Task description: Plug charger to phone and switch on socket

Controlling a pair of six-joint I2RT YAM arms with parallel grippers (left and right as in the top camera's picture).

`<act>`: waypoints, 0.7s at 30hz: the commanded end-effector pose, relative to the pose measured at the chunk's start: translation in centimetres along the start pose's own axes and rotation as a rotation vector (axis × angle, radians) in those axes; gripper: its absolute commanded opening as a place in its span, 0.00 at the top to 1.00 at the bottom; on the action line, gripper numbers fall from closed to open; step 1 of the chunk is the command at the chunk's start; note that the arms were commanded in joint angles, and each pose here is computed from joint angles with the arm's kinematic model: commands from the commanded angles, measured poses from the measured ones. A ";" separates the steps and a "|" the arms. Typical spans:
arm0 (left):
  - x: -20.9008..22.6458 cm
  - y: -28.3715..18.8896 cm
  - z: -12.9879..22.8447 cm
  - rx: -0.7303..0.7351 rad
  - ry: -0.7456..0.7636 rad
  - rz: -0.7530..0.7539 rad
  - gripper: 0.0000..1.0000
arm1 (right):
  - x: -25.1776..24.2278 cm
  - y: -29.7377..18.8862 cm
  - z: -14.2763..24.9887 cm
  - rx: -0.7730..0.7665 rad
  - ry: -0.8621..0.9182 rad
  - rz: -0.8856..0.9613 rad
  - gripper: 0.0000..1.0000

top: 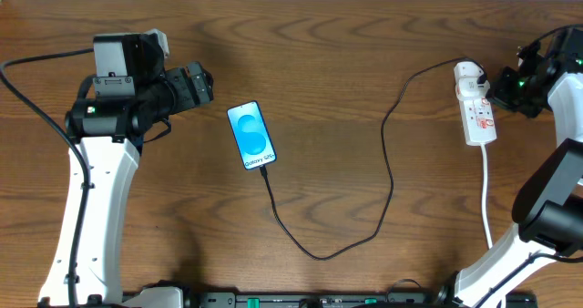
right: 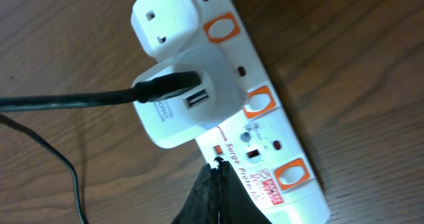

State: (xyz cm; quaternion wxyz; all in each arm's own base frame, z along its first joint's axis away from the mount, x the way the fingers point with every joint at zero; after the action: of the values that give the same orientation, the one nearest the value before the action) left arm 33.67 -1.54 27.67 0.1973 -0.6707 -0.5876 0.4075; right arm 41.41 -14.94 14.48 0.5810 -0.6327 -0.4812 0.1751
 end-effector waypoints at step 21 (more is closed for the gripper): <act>0.0 -0.2 -0.3 -0.010 0.019 -0.008 0.05 | -2.2 1.0 -2.0 -0.059 -0.083 -0.118 0.99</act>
State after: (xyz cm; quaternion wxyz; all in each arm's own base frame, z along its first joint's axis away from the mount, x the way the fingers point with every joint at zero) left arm 33.67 -1.54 27.67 0.1973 -0.6707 -0.5876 0.4075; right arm 41.93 -18.30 13.19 0.5572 -0.6406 -0.5051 0.1550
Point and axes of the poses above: each gripper's point midway between its finger pads, its own y axis out along the fingers, its own x axis along the line the jaws close on, z = x × y, the point moved 7 cm from there along -y, back along the fingers, and after that the axes turned 7 degrees about y, right-handed, at the moved point
